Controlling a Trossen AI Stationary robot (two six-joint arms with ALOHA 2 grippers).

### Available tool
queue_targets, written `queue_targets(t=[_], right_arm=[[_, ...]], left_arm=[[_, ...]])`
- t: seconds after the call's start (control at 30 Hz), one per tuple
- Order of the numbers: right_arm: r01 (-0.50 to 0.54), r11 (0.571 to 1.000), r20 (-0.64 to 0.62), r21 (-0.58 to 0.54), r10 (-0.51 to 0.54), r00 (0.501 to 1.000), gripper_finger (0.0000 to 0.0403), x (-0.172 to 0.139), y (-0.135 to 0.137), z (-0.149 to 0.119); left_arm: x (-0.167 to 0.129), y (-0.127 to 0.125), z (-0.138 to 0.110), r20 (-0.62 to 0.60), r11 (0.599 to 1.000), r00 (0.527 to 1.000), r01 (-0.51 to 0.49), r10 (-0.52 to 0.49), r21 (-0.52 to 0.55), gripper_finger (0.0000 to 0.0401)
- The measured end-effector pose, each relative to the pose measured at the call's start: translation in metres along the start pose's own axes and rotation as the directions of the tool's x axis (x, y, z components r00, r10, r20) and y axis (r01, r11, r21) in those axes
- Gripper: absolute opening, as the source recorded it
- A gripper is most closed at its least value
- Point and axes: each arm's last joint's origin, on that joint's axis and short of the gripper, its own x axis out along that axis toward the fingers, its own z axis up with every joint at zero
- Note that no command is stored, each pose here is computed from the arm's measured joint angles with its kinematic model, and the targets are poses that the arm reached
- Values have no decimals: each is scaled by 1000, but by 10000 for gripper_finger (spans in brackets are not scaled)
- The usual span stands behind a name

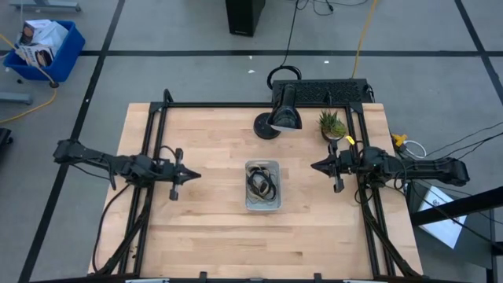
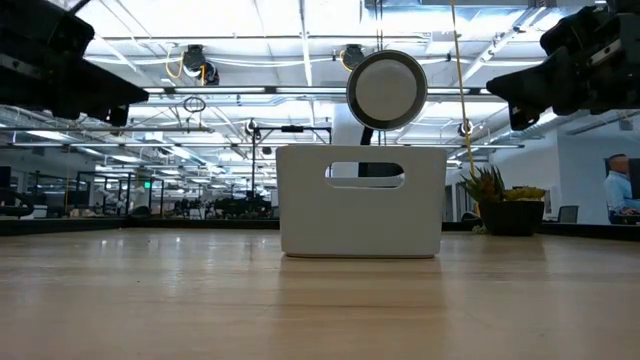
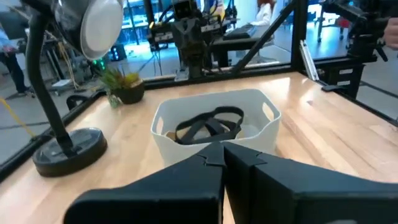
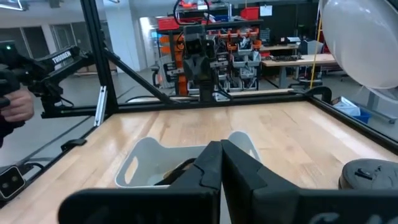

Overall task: Pick and place rubber bands into bin
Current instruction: Return to Home Position

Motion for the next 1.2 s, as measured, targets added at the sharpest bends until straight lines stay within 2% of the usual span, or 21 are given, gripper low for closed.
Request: queue_targets(t=[0.2,0.43,0.6,0.87,1.2], right_arm=[[0,1000,-2,3,0,1000,0,0,0,0],[2,996,-2,-89,-2,1000,0,0,0,0],[2,996,1,-92,-2,1000,0,0,0,0],[2,996,2,-93,-2,1000,0,0,0,0],[2,996,2,-93,-2,1000,0,0,0,0]], left_arm=[[0,0,-1,-10,999,1000,-1,1,-35,1],[0,0,-7,-68,998,998,-3,-1,-64,2],[0,-1,-11,-114,996,993,-5,-5,-85,18],[0,-1,-9,-94,996,996,-5,-3,-86,40],[0,-1,-9,-93,996,996,-5,-2,-85,40]])
